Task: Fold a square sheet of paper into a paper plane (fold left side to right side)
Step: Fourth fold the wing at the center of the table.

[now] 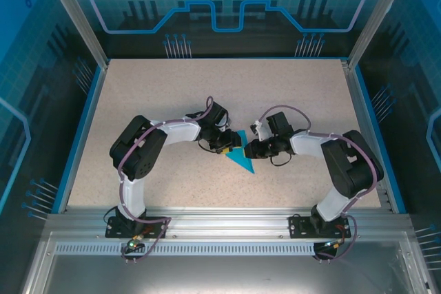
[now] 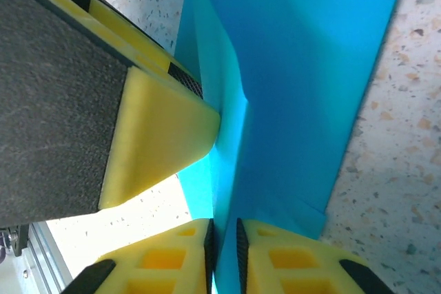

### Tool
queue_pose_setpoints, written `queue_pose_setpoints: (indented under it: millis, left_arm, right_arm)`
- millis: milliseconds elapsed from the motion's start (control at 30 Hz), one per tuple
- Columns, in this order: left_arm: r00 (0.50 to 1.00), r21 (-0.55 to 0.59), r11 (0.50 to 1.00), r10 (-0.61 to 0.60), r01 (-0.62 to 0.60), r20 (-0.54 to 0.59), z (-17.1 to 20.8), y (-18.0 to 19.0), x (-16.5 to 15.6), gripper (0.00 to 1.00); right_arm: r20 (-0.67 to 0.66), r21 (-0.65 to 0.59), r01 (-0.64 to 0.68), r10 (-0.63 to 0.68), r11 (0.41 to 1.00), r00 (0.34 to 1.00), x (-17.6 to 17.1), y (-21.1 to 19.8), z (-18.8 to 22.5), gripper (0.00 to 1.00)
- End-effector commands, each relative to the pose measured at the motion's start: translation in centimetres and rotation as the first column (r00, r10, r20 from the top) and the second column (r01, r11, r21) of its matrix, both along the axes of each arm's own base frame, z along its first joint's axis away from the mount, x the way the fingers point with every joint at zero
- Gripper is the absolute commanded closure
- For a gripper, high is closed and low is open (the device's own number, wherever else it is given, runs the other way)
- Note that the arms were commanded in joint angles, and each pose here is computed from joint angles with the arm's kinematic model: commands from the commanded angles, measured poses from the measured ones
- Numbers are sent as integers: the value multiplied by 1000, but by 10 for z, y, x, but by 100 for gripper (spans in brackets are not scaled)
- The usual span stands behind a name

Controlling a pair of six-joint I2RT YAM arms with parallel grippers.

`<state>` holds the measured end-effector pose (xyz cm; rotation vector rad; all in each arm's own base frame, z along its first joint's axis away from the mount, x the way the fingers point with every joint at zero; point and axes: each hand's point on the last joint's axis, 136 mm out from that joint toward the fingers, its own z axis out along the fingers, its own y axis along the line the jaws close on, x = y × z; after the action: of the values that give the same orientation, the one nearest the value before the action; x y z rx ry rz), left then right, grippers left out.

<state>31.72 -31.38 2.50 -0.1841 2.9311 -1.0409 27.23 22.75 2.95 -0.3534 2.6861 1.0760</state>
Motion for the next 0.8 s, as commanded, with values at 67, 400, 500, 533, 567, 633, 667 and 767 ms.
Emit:
queue_pose_setpoints:
  millis: [67,400,500,533,567,633,667,767]
  left_arm:
    - [1000,69,998,-5,7,-26,-14,7,-6,53]
    - [1000,73,997,-5,8,-29,-15,7,-6,53]
    - [1000,74,997,-4,7,-31,-15,8,-6,53]
    - [1000,74,997,-5,8,-30,-15,8,-6,53]
    - [1000,74,997,-5,8,-30,-15,8,-6,53]
    - [1000,74,997,-7,9,-30,-15,7,-7,53]
    - [999,74,997,-5,7,-32,-15,8,-6,53]
    - [999,74,997,-7,9,-31,-15,8,-6,53]
  right_arm:
    - [4,31,11,-11,999,1000,12,-4,3,87]
    - [-26,49,6,-5,999,1000,12,-7,-4,87]
    - [-37,48,4,-2,999,999,12,-7,-7,87]
    - [-38,48,4,-3,999,999,13,-7,-8,87]
    - [-41,46,6,-4,999,999,13,-8,-9,87]
    - [-48,42,10,-8,999,999,14,-9,-11,87]
    - [-49,41,10,-8,999,999,14,-9,-11,87]
    - [-54,33,16,-15,999,998,14,-11,-14,87]
